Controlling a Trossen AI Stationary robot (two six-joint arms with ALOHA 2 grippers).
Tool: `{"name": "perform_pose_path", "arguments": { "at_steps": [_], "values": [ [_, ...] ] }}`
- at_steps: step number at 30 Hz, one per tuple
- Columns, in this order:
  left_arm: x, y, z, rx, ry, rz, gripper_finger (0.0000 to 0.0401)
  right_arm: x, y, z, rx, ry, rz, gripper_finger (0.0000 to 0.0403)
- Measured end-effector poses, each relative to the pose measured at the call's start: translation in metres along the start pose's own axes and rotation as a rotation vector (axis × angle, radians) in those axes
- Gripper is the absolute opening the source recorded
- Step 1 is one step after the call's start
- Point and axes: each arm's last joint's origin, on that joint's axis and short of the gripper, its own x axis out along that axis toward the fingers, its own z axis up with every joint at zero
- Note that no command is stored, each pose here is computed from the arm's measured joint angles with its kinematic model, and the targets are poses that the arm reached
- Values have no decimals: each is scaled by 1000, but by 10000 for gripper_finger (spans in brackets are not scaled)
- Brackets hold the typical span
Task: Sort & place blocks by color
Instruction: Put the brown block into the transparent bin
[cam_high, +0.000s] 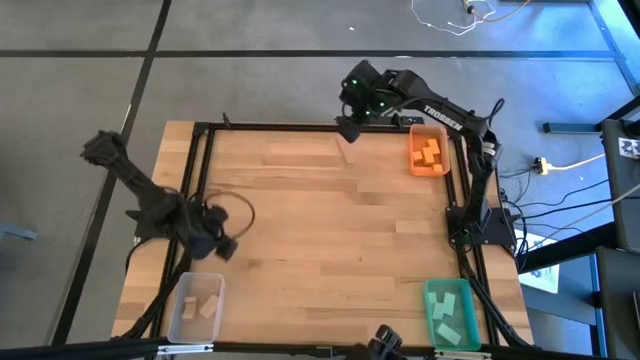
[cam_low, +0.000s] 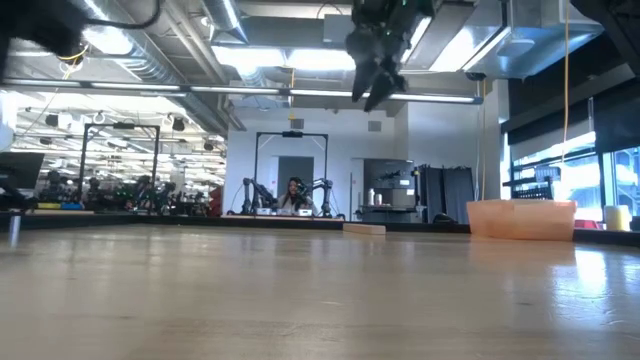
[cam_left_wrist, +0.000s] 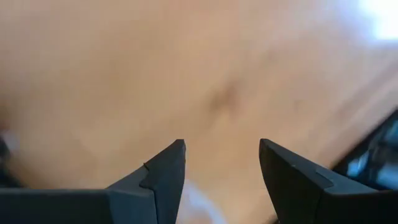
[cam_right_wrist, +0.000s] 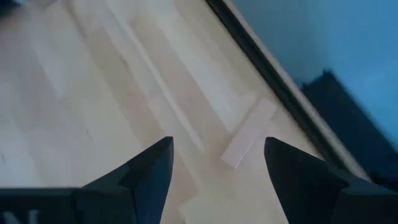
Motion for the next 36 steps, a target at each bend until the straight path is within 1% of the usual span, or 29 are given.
{"name": "perform_pose_path", "arguments": {
  "at_steps": [3,6,9,12,14,17,21,24,28,32,36],
  "values": [
    [-9,4,19,-3,-158,-41,194,17,-7,-2,103,40,-12,249],
    [-17,6,35,18,-281,-71,194,43,-16,-6,163,91,-34,249],
    [-22,8,48,32,-361,-84,194,72,-29,-10,212,143,-56,249],
    [-25,8,59,46,-414,-89,194,96,-39,-13,245,155,-77,249],
    [-27,6,65,52,-445,-101,194,113,-46,-16,259,179,-119,249],
    [-27,4,72,74,-473,-111,194,138,-53,-22,266,224,-158,249],
    [-28,2,78,98,-478,-127,194,166,-56,-29,264,289,-165,249],
    [-29,2,82,95,-480,-133,194,184,-58,-36,249,335,-163,249],
    [-29,3,85,89,-475,-129,194,203,-59,-44,248,386,-161,249],
    [-29,3,87,80,-482,-125,194,215,-59,-48,266,415,-80,249],
    [-29,4,87,77,-485,-122,194,220,-58,-49,263,422,-76,248]
  ]
}}
